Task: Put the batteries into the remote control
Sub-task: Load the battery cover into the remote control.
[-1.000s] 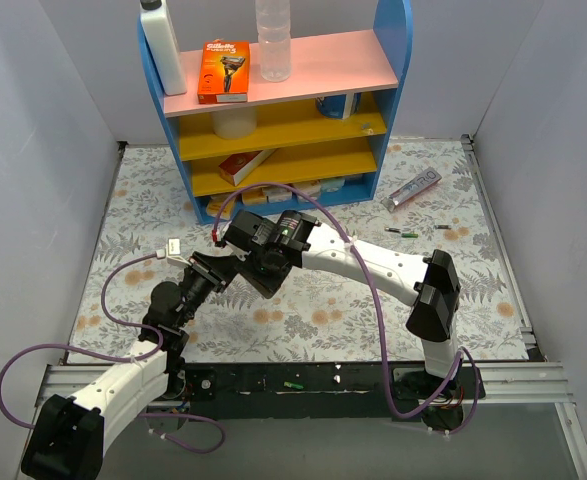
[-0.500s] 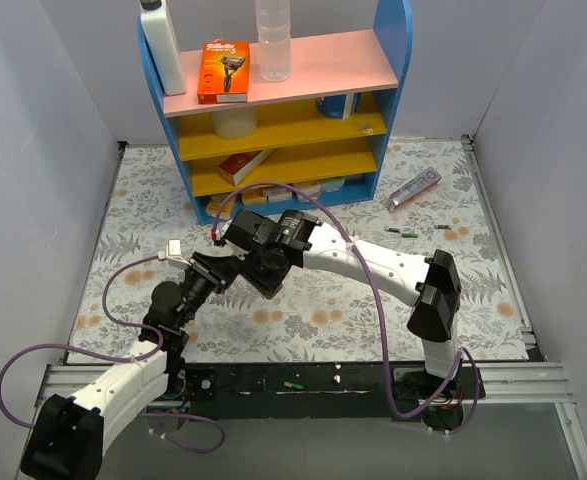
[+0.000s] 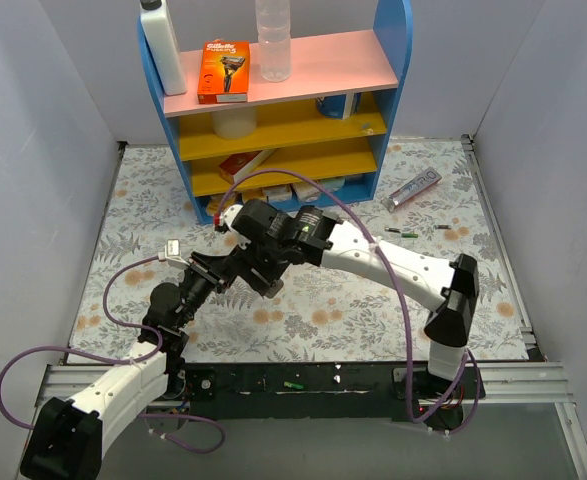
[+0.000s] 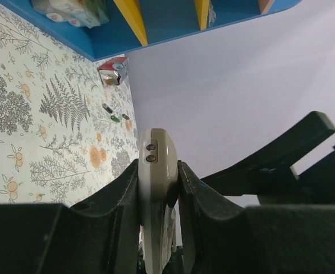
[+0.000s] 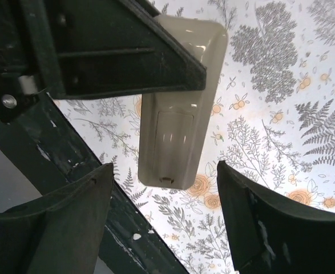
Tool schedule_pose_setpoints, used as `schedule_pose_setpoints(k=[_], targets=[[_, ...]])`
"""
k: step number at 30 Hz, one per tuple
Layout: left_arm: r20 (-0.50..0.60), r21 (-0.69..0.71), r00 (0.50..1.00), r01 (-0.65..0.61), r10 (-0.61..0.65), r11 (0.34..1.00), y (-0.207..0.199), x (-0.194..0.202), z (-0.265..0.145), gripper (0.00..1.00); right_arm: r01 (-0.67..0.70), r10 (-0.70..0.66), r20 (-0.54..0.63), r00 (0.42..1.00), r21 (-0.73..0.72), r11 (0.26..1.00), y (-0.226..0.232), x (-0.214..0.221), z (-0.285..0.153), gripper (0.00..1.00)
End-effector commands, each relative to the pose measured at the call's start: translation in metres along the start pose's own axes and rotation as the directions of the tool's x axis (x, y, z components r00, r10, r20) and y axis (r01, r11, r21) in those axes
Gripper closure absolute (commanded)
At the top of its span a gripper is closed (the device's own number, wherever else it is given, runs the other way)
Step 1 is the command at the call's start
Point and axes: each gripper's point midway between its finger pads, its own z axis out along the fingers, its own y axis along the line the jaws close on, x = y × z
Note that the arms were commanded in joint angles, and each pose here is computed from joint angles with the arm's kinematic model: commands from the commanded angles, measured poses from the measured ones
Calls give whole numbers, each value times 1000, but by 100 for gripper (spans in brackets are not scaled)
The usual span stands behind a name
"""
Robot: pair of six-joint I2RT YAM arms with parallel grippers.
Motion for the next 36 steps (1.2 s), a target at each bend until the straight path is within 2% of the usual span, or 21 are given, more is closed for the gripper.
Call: schedule_pose_setpoints(k=[1,4,5,6,7,8,9,10,12,22,27,36], targets=[[4,-6,1000,17,-17,1000,13,4,-8,100,-89,94,245,965,-33,996,-3,-37,-47,18],[4,8,1000,14,-14,1000,8,3,-7,100,-188,220,312,924,-129,974,-7,-34,-52,13],[7,15,1000,14,-15,1000,5,3,-7,100,-205,258,361,896,-177,963,-8,-37,-68,13],[7,21,1000,15,-15,1000,3,2,-7,100,-250,311,363,878,-205,946,-20,-29,-53,13],[7,24,1000,17,-17,1000,2,2,-7,100,-283,383,363,850,-299,911,-14,-29,-57,13],[7,24,1000,20,-21,1000,2,2,-7,100,-280,417,405,814,-356,892,-15,-30,-74,12],[8,30,1000,22,-23,999,0,2,-8,100,-309,467,420,778,-392,867,-27,-23,-60,12],[9,33,1000,26,-26,999,-1,1,-8,100,-311,509,408,758,-460,831,-21,-21,-66,12],[11,62,1000,29,-29,998,-13,-1,-6,100,-307,537,431,725,-497,812,-25,-17,-74,11],[9,133,999,39,-40,990,-43,-6,-1,100,-276,574,409,709,-588,761,-14,-7,-61,11],[12,169,998,62,-65,984,-54,-8,-2,100,-312,596,378,708,-590,745,-15,-3,-47,13],[5,208,997,73,-76,975,-67,-9,-2,100,-297,608,337,719,-641,708,-7,0,-36,20]])
